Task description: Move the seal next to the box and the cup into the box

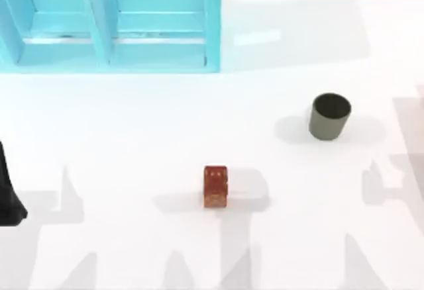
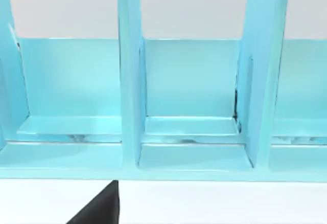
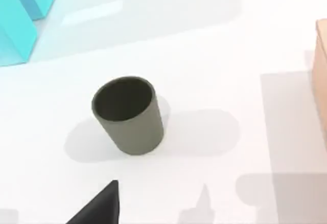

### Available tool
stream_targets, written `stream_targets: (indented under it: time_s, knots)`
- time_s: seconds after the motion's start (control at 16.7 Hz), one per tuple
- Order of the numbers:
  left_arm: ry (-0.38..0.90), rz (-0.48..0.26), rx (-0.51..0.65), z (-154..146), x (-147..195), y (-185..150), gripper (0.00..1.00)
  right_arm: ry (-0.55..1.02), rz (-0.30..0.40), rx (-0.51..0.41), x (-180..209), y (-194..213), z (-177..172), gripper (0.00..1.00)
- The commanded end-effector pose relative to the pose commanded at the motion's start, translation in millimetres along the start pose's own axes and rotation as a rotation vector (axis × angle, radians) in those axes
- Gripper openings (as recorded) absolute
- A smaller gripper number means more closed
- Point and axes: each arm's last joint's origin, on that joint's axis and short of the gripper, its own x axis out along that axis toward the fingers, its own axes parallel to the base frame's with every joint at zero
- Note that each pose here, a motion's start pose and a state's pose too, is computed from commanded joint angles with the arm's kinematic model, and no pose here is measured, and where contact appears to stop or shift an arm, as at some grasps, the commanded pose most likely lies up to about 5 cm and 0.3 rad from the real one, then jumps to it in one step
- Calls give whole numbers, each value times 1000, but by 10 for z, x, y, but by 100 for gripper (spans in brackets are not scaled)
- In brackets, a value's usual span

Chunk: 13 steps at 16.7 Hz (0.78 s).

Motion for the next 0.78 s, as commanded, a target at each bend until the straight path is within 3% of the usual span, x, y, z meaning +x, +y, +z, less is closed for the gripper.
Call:
stream_targets:
  time_s: [0.18, 0.42, 0.78]
  knots:
    - [0, 0, 0, 0, 0, 0, 100, 246, 3, 58, 210, 226, 291, 100]
    - [0, 0, 0, 0, 0, 0, 100, 578, -42, 92, 687, 674, 582, 100]
    - [0, 0, 0, 0, 0, 0, 100, 944, -166, 50, 1505, 1612, 589, 100]
